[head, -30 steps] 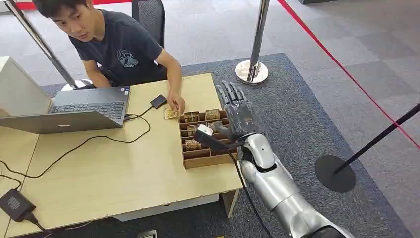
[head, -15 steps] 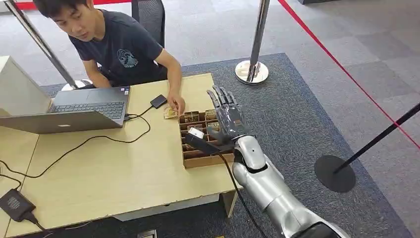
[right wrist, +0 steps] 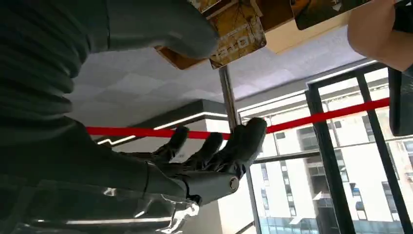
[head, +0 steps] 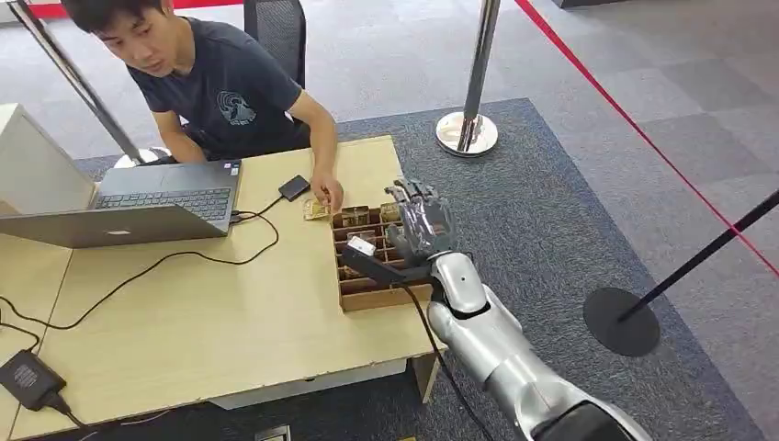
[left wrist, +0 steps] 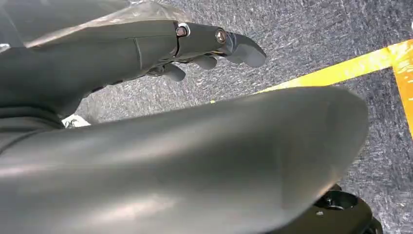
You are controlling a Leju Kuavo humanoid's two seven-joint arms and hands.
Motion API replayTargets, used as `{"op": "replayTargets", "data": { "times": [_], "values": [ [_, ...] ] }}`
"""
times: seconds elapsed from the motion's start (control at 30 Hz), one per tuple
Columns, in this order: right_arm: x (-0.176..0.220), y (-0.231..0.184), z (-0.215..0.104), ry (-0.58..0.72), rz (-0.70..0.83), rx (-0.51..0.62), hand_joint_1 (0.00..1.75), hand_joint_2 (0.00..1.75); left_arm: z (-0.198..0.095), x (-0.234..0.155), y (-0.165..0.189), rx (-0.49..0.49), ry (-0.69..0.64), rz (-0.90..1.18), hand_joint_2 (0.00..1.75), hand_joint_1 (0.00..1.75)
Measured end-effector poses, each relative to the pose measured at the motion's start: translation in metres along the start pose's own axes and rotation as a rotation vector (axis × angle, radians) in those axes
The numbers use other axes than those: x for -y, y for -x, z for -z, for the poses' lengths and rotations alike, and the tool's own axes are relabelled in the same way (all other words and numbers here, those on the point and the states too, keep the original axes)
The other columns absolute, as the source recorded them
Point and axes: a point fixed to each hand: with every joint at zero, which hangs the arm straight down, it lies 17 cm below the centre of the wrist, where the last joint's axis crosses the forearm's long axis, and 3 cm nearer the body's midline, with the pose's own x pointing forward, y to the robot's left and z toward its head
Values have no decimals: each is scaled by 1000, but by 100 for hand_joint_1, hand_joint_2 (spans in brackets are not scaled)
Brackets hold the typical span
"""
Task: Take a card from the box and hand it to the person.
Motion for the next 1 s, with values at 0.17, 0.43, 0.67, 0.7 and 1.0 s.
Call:
{"op": "replayTargets", "data": {
  "times": [0.17,0.43,0.67,0.7,1.0],
  "values": [
    [-5,2,-2,-11,-3,-3,103,175,0,0,0,-2,0,2,0,0],
    [-8,3,-3,-17,-9,-4,110,175,0,0,1,-3,0,4,0,0],
    [-14,5,-5,-31,-11,-6,101,175,0,0,1,-3,1,9,0,0],
    [-15,5,-6,-34,-12,-7,103,175,0,0,1,-3,1,10,0,0],
    [-21,5,-7,-52,-10,-9,108,175,0,0,1,-5,1,9,0,0]
  ]
}}
